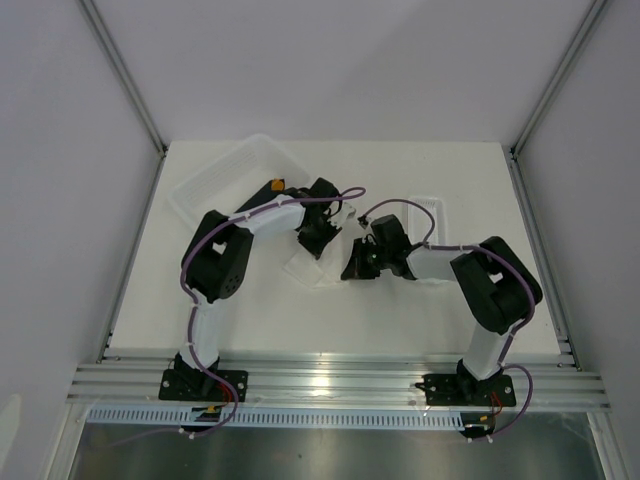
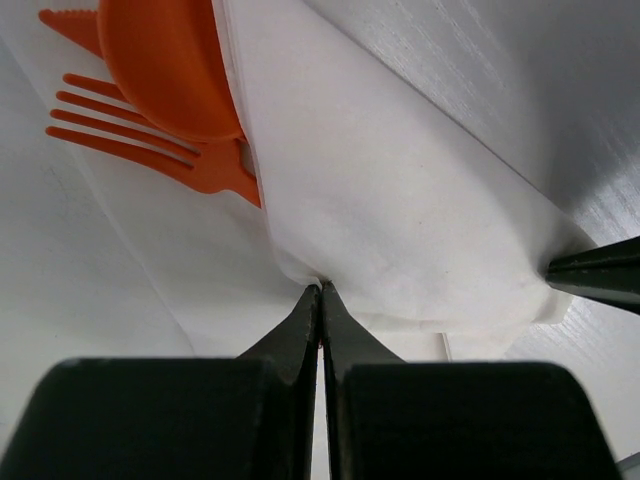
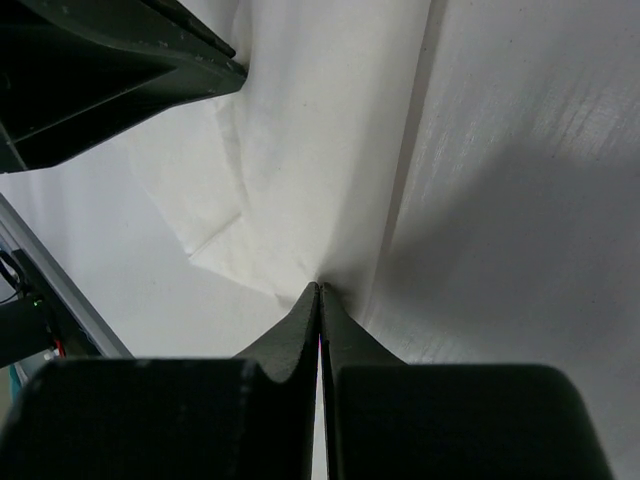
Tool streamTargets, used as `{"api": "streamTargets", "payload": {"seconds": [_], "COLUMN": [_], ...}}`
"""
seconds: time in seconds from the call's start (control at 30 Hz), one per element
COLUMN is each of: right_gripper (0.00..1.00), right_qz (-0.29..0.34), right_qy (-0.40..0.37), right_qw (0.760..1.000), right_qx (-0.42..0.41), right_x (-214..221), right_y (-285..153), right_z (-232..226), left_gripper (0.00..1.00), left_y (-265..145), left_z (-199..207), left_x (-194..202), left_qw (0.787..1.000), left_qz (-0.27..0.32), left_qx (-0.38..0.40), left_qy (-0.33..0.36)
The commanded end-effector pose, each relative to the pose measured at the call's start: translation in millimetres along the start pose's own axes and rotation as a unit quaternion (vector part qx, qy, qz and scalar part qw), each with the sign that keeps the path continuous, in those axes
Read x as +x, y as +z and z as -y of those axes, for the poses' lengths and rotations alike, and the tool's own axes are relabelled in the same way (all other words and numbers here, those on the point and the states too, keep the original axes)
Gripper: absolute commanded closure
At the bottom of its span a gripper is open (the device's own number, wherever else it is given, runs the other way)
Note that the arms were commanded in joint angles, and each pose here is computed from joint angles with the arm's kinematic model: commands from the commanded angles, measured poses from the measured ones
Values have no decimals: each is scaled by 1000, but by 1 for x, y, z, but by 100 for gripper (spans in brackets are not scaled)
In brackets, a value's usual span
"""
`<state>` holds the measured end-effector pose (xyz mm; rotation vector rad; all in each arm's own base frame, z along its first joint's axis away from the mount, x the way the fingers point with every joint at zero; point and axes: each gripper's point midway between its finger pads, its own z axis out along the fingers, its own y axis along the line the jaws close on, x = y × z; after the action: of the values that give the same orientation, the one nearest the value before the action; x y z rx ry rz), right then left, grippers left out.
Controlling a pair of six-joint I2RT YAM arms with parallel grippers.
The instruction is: Place the utensils on the paper napkin and roll it up
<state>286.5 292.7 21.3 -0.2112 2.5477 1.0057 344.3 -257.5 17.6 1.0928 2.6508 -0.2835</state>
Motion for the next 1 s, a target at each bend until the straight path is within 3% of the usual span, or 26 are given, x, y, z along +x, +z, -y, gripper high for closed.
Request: {"api": "streamTargets", "payload": {"seconds": [0.0,0.23,0.57,0.67,0.77,0.97], "right_gripper": [99,99,99,99,99,99], "right_qz": [8,80,18,5,7,3], "right_qy": [-6,9,92,105,120,134], "right_qw": [1000,992,990,992,992,991], "right_qx": [-19,-95,-105,-68,-34,-29], "right_x": [-4,-63,-61,-54,-51,-42], "right_y": [-11,-27,17,23,25,26], "right_z": [-10,-37,-24,-9,7,13], "left_gripper": [99,94,91,90,83,59], "left_y": [-4,-5,-6,-6,-10,-40], "left_z": [-6,-5,-8,-9,-9,-13], "left_x": [-12,-14,-21,-23,-22,-26], "left_qw": [1000,1000,1000,1000,1000,999], "left_qz": [12,17,23,25,25,44], "left_qx": [-4,1,-6,-8,-9,-24], "left_qy": [2,2,5,7,9,16]}}
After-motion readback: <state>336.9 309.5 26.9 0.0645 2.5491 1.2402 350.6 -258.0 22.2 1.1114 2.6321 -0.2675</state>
